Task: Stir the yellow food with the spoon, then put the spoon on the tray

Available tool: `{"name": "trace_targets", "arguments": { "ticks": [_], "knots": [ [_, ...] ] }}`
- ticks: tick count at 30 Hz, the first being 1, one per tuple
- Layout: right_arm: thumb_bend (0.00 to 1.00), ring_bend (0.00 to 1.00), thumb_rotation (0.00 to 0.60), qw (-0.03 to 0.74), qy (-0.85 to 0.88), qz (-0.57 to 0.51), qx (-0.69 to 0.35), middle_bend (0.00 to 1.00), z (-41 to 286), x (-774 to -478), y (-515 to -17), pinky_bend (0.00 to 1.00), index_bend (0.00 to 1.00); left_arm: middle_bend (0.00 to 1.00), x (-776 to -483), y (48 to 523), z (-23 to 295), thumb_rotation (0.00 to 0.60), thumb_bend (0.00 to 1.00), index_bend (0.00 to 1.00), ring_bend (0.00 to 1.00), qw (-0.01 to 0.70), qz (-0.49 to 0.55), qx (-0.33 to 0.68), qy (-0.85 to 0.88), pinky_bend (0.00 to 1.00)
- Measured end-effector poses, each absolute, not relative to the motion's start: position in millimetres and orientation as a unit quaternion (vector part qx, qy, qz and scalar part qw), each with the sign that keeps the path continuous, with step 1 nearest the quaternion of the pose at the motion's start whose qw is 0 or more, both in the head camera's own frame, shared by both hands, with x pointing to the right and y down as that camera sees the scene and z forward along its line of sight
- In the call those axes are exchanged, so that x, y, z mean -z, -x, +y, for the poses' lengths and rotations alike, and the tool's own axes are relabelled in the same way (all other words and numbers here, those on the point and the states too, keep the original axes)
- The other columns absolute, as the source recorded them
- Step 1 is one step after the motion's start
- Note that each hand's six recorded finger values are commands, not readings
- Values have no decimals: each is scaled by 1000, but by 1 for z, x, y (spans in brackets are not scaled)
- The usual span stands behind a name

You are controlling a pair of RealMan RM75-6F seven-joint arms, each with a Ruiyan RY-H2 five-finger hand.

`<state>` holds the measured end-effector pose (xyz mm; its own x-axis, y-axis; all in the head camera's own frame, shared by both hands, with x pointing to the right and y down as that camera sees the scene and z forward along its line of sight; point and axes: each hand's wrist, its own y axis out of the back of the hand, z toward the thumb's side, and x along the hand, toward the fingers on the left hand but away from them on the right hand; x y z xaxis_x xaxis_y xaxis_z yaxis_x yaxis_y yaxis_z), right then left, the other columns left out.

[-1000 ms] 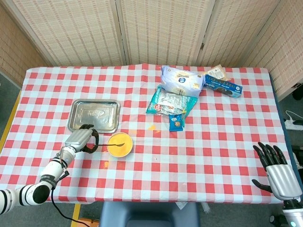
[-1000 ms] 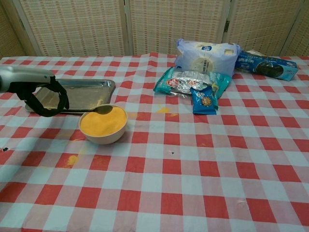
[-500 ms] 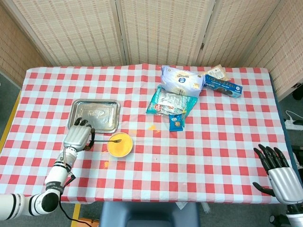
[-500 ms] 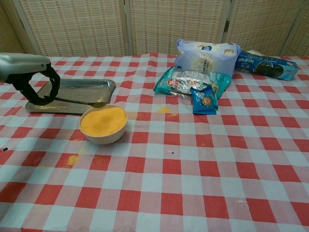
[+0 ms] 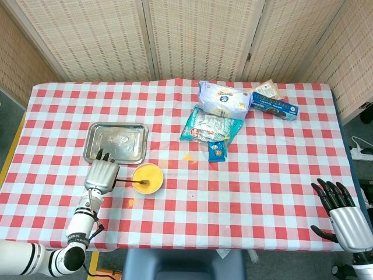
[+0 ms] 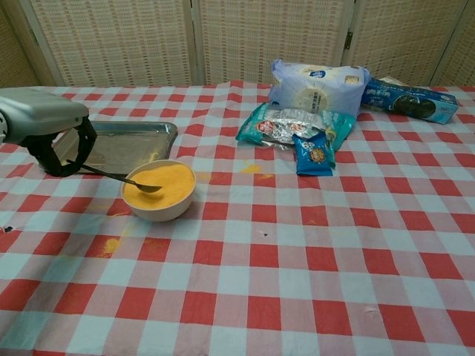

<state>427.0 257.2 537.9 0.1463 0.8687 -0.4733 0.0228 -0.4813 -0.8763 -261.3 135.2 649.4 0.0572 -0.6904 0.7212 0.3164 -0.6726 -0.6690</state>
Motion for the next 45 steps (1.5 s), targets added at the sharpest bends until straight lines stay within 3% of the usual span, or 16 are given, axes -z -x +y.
{"name": "trace_targets", "arguments": {
  "ticks": [23,34,45],
  "knots": [
    [0,0,600,378,652,-348,-558,0,255,-535,-432,0,0,379,-656,246,129,600,485,881,132,379,113,692,604,9],
    [0,0,600,374,649,-348,-564,0,252,-538,-434,0,0,390,-665,245,114,600,484,880,144,364,137,694,606,9],
    [0,0,600,375,649,-346,-564,0,253,-538,-433,0,0,395,-655,250,111,600,484,880,151,345,158,682,626,11]
  ]
}}
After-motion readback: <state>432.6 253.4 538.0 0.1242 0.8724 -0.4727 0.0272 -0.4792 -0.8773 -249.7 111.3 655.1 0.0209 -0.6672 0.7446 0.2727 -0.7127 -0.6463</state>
